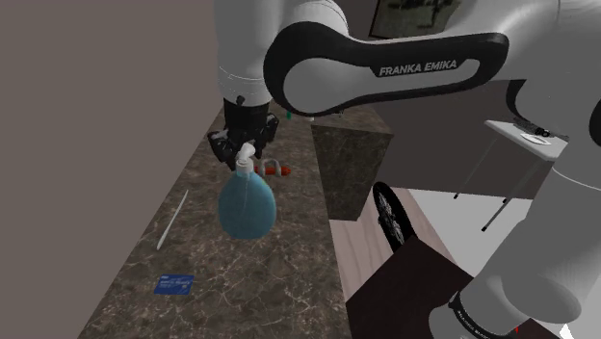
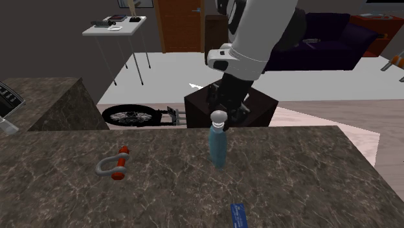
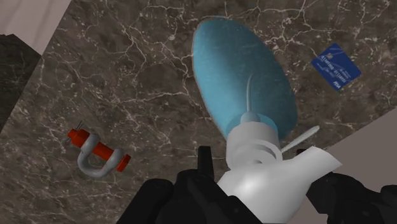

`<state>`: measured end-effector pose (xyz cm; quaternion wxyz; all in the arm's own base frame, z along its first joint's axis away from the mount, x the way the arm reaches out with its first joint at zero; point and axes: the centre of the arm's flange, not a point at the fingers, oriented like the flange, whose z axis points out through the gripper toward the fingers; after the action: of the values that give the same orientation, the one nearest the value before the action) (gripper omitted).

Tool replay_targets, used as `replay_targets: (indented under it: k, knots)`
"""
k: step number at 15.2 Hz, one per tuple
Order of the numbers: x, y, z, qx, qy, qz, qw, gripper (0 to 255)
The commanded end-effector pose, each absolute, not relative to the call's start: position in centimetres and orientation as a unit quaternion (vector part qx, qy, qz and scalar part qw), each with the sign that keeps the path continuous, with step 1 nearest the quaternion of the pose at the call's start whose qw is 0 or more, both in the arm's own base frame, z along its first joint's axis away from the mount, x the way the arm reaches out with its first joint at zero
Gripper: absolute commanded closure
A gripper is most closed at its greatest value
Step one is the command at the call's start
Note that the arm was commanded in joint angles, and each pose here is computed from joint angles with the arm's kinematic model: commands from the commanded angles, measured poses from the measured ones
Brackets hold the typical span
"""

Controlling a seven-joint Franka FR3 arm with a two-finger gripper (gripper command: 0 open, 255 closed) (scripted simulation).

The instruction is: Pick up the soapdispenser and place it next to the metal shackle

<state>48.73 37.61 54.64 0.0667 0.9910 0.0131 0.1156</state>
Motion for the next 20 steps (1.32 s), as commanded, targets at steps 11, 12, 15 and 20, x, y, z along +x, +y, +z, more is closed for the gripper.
replay_targets:
  k: [11,12,15,20]
  knots:
    - [60.0,26.2,54.8,0.991,0.014,0.116,0.067,255]
    - [60.9,25.3,54.8,0.991,0.014,0.116,0.067,255]
    - [63.7,22.5,54.8,0.991,0.014,0.116,0.067,255]
    - [68.5,17.9,54.9,0.991,0.014,0.116,0.067,255]
